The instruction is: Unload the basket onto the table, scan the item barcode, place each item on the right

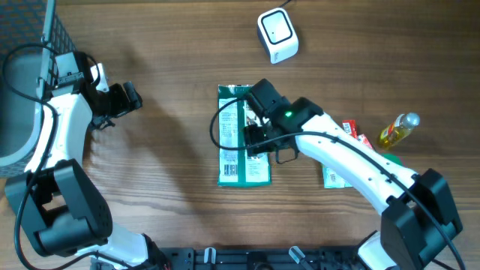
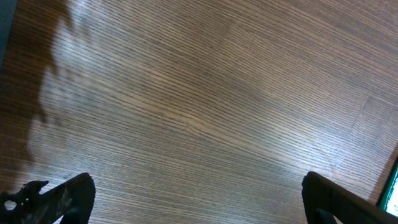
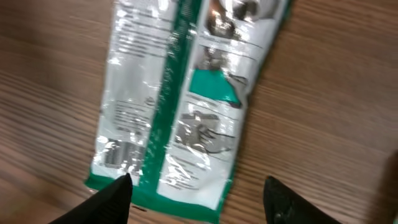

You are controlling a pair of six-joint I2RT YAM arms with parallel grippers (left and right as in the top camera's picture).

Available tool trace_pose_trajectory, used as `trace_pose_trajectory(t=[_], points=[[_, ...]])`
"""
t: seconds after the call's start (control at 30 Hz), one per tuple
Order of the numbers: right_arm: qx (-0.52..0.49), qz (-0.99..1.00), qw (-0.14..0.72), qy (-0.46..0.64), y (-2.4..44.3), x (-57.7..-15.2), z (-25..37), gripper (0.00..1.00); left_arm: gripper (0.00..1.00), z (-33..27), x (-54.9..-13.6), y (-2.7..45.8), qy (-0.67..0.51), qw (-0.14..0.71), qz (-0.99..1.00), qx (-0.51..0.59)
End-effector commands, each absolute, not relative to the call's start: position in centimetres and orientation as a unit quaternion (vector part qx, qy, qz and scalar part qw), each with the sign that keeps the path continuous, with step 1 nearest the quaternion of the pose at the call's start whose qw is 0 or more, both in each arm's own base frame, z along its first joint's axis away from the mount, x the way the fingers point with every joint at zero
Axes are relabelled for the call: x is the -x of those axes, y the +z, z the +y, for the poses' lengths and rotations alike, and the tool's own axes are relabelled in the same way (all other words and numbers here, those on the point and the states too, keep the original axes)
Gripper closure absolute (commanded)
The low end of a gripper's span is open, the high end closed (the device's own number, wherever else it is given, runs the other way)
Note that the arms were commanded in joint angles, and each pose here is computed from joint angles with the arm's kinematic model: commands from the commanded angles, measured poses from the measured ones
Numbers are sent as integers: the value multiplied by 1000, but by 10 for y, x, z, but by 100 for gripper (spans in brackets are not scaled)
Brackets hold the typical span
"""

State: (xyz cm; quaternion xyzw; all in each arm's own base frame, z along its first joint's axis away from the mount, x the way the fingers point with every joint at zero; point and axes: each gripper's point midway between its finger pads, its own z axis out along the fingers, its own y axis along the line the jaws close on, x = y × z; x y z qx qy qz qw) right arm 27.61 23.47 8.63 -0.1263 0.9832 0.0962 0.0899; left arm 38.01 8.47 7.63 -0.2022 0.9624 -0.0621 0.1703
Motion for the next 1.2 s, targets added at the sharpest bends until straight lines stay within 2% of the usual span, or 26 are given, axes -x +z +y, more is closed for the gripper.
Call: trace_pose_trajectory(t=[0.0, 0.3, 0.8, 1.17], points=[[110, 988, 70, 85, 72, -274, 218, 30, 0, 86, -378, 72, -65, 164, 963, 203], [81, 991, 67, 86, 47, -270, 213, 31, 0, 86, -378, 72, -65, 164, 963, 203], [80, 978, 85, 170, 18, -265, 236, 32, 0, 86, -378, 72, -65, 164, 963, 203], [83, 978, 75, 175, 18, -261, 237, 25, 0, 86, -378, 72, -65, 164, 963, 203]])
